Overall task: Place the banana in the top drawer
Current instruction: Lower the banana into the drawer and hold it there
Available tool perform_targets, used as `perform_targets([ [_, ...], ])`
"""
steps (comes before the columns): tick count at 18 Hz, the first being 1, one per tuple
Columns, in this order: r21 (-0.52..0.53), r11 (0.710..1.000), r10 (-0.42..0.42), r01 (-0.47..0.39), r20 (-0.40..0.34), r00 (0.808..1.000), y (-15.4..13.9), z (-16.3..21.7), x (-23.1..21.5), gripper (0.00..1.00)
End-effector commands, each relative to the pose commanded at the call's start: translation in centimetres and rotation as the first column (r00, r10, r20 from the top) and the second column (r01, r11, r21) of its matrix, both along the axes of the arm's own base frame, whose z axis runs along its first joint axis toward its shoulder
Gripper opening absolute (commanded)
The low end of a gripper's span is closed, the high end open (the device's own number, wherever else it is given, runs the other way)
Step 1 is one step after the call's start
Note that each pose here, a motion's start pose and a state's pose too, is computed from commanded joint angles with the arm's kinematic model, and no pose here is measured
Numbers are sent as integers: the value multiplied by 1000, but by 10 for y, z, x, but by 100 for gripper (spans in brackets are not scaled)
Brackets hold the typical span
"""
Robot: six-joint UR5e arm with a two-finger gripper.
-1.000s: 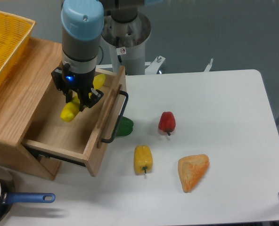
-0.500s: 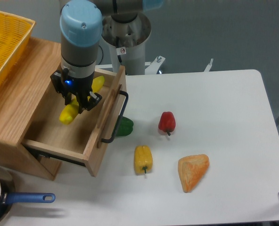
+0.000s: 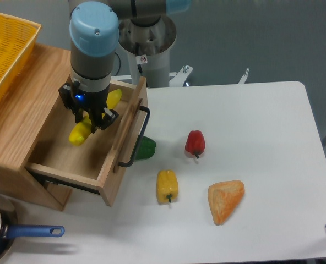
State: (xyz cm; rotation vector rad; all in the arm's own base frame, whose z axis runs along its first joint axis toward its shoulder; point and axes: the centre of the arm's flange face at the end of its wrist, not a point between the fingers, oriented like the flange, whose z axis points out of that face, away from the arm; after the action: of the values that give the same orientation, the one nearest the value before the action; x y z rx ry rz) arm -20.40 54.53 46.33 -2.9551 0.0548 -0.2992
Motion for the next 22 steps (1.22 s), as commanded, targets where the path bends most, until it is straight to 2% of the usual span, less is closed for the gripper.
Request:
perform_targets([
  [22,-24,1000,-15,15,-7,1000,2,-10,5,38],
])
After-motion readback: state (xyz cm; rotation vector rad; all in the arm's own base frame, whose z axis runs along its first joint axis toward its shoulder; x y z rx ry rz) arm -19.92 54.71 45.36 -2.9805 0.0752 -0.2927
